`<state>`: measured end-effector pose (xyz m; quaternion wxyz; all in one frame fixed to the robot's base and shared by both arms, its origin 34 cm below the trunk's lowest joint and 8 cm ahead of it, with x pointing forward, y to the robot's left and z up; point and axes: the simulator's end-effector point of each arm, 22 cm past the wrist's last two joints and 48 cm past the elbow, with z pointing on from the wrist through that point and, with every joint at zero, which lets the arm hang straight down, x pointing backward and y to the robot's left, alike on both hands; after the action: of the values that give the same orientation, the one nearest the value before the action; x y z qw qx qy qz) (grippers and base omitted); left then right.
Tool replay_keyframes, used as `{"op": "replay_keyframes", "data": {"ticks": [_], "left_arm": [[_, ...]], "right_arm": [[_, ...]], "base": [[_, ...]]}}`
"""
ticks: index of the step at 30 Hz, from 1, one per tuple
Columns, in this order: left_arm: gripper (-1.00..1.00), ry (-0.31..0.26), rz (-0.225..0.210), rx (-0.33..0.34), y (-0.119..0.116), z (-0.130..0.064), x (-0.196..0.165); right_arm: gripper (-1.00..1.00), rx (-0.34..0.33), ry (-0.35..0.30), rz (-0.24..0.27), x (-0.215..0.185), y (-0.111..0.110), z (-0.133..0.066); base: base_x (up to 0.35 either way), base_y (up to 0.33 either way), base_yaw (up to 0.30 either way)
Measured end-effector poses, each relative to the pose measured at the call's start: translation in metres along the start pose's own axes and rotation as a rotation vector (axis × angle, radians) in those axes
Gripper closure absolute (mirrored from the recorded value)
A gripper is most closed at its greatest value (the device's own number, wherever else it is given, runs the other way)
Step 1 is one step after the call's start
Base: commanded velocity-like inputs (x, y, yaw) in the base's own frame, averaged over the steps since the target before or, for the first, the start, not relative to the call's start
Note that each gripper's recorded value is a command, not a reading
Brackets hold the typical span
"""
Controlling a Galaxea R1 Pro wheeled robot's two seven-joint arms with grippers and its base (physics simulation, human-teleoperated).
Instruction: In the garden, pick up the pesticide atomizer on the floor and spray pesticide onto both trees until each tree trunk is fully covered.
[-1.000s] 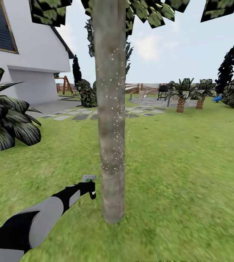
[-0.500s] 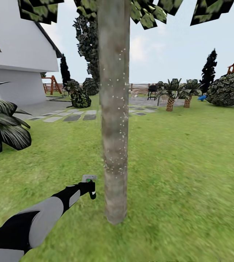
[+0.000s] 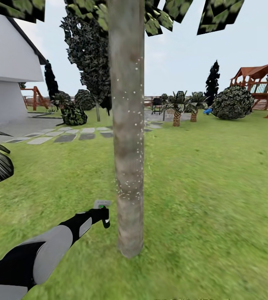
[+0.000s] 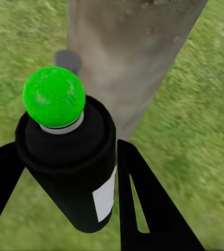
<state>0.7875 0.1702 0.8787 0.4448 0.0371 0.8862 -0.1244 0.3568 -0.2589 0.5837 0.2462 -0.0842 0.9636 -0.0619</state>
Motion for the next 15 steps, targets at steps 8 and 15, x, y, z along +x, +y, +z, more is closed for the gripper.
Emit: {"op": "replay_keyframes", "data": {"ticks": [8, 15], "left_arm": [[1.0, -0.007, 0.002, 0.004, -0.003, 0.0, -0.002], [1.0, -0.019, 0.007, 0.079, -0.066, 0.006, -0.004]], "right_arm": [[-1.0, 0.001, -0.001, 0.001, -0.001, 0.0, 0.0], [-1.0, 0.049, -0.107, 0.001, -0.05, -0.021, 0.008]], "base": [[0.0, 0.248, -0.186], [0.0, 0.007, -0.004]]}}
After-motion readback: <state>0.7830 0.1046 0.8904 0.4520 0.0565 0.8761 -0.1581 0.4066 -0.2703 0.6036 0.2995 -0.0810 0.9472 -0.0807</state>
